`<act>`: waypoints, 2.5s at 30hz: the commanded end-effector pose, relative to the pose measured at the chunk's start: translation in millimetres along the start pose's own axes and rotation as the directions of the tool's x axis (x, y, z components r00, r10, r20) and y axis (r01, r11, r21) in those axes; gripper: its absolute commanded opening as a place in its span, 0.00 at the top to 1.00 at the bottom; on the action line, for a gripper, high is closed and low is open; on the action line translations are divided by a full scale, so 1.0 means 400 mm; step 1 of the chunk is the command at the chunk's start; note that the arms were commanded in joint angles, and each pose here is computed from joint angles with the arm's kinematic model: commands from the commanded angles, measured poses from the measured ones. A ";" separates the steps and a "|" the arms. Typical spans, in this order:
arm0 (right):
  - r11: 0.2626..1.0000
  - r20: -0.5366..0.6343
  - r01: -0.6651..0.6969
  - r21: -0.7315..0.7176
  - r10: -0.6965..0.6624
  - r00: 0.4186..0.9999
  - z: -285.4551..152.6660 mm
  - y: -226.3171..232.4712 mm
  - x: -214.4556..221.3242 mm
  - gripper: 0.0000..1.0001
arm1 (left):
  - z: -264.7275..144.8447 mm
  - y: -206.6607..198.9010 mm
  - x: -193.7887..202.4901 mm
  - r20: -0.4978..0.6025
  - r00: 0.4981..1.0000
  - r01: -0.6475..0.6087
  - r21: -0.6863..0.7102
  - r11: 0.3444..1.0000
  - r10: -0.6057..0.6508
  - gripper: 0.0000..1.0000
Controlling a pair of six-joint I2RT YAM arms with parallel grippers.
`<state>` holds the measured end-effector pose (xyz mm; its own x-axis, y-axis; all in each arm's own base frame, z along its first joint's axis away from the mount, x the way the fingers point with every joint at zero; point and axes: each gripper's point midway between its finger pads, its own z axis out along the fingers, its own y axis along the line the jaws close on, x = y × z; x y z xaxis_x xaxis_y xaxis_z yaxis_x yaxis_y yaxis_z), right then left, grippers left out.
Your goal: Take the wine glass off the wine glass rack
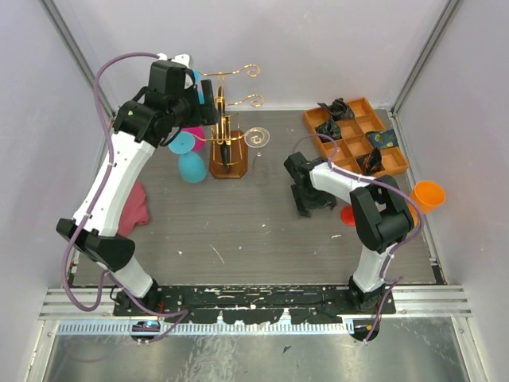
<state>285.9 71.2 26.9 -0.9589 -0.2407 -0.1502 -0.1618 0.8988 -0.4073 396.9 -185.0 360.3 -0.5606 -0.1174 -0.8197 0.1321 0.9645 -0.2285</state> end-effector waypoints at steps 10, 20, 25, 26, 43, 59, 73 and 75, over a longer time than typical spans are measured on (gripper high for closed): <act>0.730 0.340 -0.158 -0.664 0.484 0.807 -0.474 0.092 -0.333 0.35 | -0.049 0.065 0.001 0.030 0.999 0.016 -0.101 0.995 -0.013 0.13; 0.498 0.320 -0.104 -0.861 0.689 0.650 -0.703 0.002 -0.407 0.38 | -0.038 0.066 0.025 0.006 1.000 0.029 -0.100 0.995 -0.028 0.13; 0.393 0.272 -0.031 -0.919 0.688 0.673 -0.735 0.051 -0.436 0.38 | -0.044 0.067 0.031 0.005 1.000 0.031 -0.095 0.995 -0.031 0.13; 0.383 0.266 -0.027 -0.923 0.689 0.674 -0.737 0.056 -0.442 0.38 | -0.046 0.068 0.032 0.006 1.000 0.031 -0.094 0.995 -0.030 0.13; 0.226 0.179 0.029 -0.974 0.679 0.712 -0.753 0.119 -0.491 0.97 | -0.051 0.066 0.032 0.007 1.000 0.011 -0.083 0.996 -0.010 0.13; 0.135 0.137 0.052 -0.989 0.756 0.640 -0.793 0.060 -0.593 0.99 | -0.053 0.058 0.035 0.004 1.000 0.020 -0.064 0.998 -0.019 0.13; 0.220 0.267 0.162 -0.962 0.628 0.731 -0.893 0.115 -0.371 0.99 | -0.067 0.052 0.050 -0.013 1.000 0.024 -0.043 0.999 -0.025 0.13; 0.228 0.308 0.213 -0.950 0.577 0.756 -0.905 0.113 -0.310 0.99 | -0.071 0.047 0.065 -0.040 0.999 0.030 -0.028 0.999 -0.031 0.13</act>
<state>358.1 294.1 299.9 -0.8248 0.2921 -0.4842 -0.2800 0.5329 0.7985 371.5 -160.3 339.5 -0.6009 -0.1220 -0.7899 0.0611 0.9784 -0.1977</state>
